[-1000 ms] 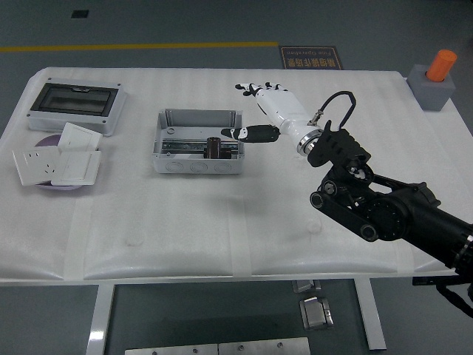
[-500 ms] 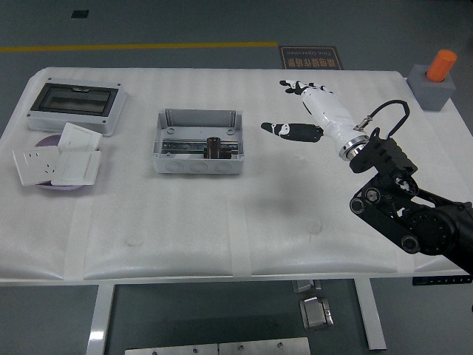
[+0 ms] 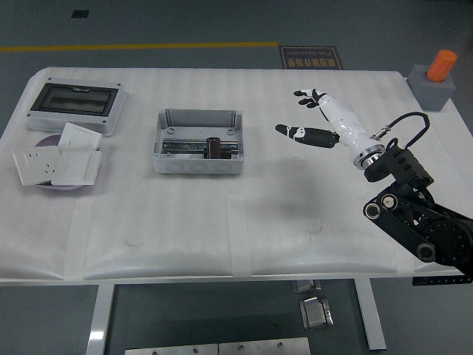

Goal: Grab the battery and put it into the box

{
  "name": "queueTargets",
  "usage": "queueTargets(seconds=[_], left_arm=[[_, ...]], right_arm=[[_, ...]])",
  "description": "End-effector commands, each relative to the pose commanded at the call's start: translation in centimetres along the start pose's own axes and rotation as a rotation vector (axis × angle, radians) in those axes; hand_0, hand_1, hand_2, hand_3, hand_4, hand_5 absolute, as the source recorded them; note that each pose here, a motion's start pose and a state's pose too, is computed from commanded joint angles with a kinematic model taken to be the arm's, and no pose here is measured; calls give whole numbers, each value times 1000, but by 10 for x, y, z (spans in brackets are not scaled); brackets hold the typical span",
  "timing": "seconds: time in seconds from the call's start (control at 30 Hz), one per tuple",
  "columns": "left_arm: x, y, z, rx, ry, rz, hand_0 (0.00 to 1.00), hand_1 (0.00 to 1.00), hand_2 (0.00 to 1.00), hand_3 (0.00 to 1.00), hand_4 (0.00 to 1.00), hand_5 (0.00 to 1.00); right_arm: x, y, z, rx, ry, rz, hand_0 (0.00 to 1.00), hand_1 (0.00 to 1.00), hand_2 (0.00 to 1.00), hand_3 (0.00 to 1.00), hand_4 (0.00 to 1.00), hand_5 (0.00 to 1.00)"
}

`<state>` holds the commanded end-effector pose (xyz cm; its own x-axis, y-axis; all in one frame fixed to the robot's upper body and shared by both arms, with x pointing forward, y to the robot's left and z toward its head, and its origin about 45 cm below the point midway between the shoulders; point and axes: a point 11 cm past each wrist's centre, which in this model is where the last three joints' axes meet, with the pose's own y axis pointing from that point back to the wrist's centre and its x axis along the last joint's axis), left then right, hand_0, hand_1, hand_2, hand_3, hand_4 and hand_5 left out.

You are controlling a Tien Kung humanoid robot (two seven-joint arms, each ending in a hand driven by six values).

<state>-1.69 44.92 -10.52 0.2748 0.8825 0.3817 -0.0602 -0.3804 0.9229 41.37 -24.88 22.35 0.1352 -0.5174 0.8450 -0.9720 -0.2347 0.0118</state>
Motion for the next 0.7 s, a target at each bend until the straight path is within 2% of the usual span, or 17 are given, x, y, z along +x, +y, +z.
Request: queueTargets(seconds=[0.53, 0.57, 0.7], left_arm=[[-7, 0, -5, 24, -5, -21, 591, 616, 500, 646, 584, 374], [-6, 0, -6, 27, -7, -22, 592, 616, 500, 645, 585, 373], [-6, 0, -9, 36, -12, -25, 592, 616, 500, 645, 585, 373]], right_arm=[[-3, 8, 8, -29, 12, -4, 743, 691, 718, 760, 998, 667], [-3, 8, 8, -30, 12, -5, 732, 686, 716, 758, 978, 618], [-4, 9, 7, -27, 12, -3, 732, 686, 716, 758, 978, 618]])
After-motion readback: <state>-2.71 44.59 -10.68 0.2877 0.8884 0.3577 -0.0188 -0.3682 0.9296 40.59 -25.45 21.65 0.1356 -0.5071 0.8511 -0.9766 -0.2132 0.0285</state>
